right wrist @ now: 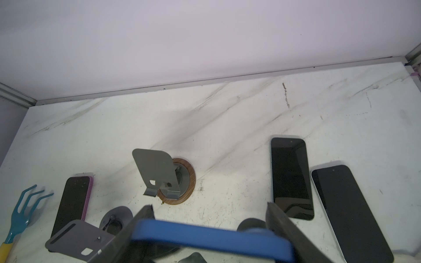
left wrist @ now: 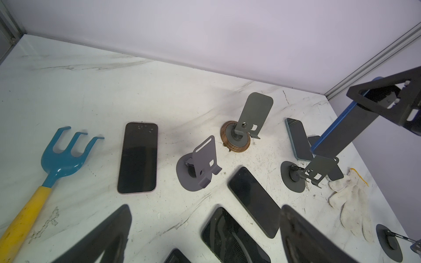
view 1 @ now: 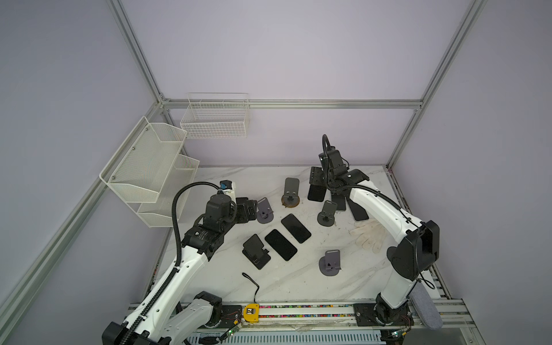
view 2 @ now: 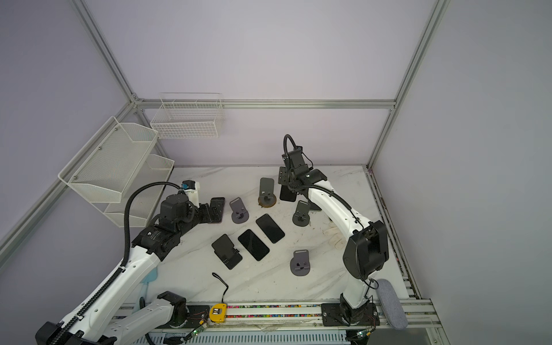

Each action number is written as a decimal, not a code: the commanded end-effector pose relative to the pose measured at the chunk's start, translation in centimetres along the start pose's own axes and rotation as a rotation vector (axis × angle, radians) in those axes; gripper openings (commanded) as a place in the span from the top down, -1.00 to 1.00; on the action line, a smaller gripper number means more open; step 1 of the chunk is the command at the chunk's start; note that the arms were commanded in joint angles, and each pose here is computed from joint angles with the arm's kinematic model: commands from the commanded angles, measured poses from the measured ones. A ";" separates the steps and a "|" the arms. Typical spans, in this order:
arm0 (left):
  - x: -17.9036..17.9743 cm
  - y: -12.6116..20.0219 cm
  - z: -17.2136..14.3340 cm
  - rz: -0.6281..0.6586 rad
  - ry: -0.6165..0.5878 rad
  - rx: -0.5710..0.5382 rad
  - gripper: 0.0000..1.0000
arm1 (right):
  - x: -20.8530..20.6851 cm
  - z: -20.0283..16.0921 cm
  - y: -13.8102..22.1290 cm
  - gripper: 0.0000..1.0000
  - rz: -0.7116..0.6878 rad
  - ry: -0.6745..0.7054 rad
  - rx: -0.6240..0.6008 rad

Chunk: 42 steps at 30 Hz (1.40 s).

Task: Remove the phone from the phone stand
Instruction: Remove the phone from the phone stand, then place the phone at the top-center of the table.

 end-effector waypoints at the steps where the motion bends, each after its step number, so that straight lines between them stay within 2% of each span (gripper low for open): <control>1: 0.1 -0.3 0.1 -0.010 0.033 -0.026 -0.99 | 1.3 1.4 -1.4 -0.17 0.032 0.023 -0.024; 7: 0.0 -0.9 -0.3 -0.026 0.043 -0.002 -0.99 | 0.4 2.5 -4.8 -0.17 -0.007 0.036 -0.006; 20: 0.2 -0.8 -0.4 -0.021 0.036 0.001 -0.99 | -4.5 2.3 -11.8 -0.13 -0.026 0.044 0.099; 31: 0.1 -0.2 -0.4 -0.026 0.026 0.007 -0.99 | -5.0 -1.4 -16.6 -0.12 -0.008 0.087 0.220; 42: 0.5 -0.2 -0.9 -0.015 0.047 0.006 -0.99 | -5.2 -5.0 -18.5 -0.12 0.013 0.105 0.334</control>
Point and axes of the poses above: each gripper's point midway between its finger pads, its own y axis back along the fingers, its own x axis along the line the jaws close on, z = x × y, the point moved 6 cm from there along y, back along the fingers, and after that the axes turned 3 degrees about y, right-handed, at the moved point
